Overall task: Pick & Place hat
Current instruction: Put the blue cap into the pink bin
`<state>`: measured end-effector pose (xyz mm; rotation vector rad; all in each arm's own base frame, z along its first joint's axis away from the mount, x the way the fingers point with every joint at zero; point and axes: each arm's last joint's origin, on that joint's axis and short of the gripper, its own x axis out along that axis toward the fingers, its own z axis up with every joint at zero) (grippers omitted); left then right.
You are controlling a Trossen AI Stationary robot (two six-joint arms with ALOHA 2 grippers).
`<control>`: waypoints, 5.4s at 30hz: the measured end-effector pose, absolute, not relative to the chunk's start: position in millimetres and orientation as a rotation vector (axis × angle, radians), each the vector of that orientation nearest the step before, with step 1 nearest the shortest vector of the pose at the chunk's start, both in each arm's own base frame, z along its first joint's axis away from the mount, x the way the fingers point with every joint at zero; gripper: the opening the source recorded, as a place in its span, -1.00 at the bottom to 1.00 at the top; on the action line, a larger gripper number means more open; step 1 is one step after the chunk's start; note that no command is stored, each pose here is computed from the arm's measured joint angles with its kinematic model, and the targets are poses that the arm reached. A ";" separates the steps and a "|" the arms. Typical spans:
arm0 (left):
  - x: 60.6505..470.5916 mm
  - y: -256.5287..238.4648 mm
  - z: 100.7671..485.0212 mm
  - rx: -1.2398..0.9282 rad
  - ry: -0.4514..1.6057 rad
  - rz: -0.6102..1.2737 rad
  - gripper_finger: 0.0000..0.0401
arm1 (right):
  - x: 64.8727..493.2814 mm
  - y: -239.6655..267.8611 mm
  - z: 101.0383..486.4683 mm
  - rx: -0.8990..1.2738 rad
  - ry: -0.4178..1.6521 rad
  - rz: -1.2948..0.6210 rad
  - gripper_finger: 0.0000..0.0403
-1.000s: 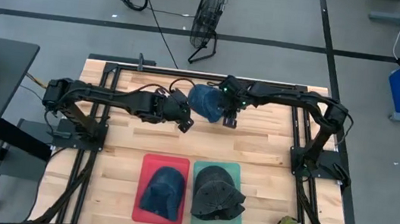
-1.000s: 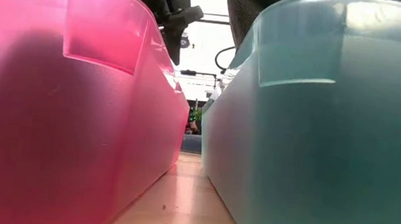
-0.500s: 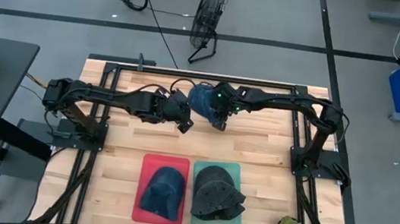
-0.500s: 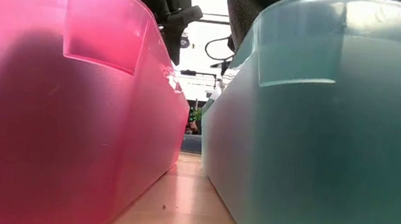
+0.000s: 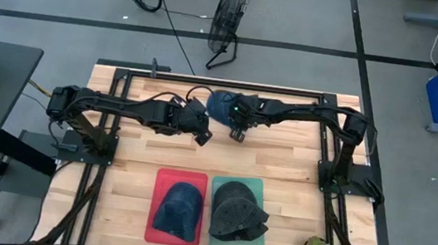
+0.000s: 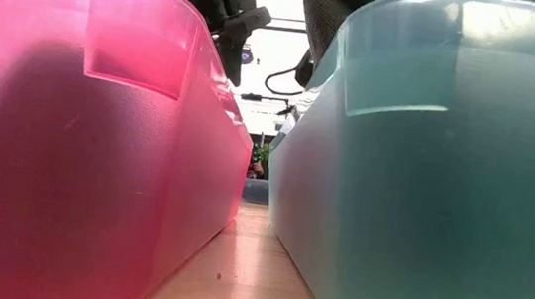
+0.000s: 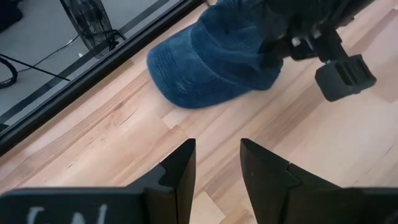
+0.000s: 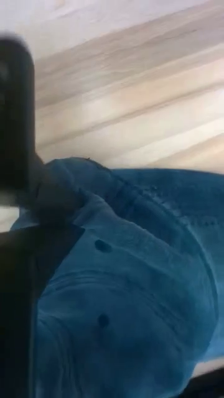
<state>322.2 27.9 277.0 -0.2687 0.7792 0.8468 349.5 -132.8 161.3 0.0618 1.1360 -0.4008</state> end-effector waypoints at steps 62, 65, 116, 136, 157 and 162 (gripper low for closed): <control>320.1 24.0 219.5 -0.825 0.751 0.768 -0.36 | 399.0 -37.3 184.7 0.135 0.743 0.113 -0.91; 321.0 22.9 224.0 -0.817 0.741 0.758 -0.36 | 396.1 -36.8 181.7 0.146 0.786 0.121 -0.91; 305.5 6.0 216.3 -0.707 1.002 0.726 -0.99 | 395.5 -39.7 182.1 -0.086 0.789 0.113 -0.40; 321.9 19.7 224.7 -0.150 0.961 0.358 -0.35 | 279.6 -37.0 289.2 -0.250 1.078 -0.157 -0.32; 343.5 31.8 163.5 0.022 1.151 0.269 -0.51 | 238.9 -33.4 326.1 -0.133 0.971 -0.270 -0.32; 342.1 24.8 174.2 0.087 1.146 0.198 -0.94 | 239.3 -33.5 325.7 -0.133 0.973 -0.269 -0.32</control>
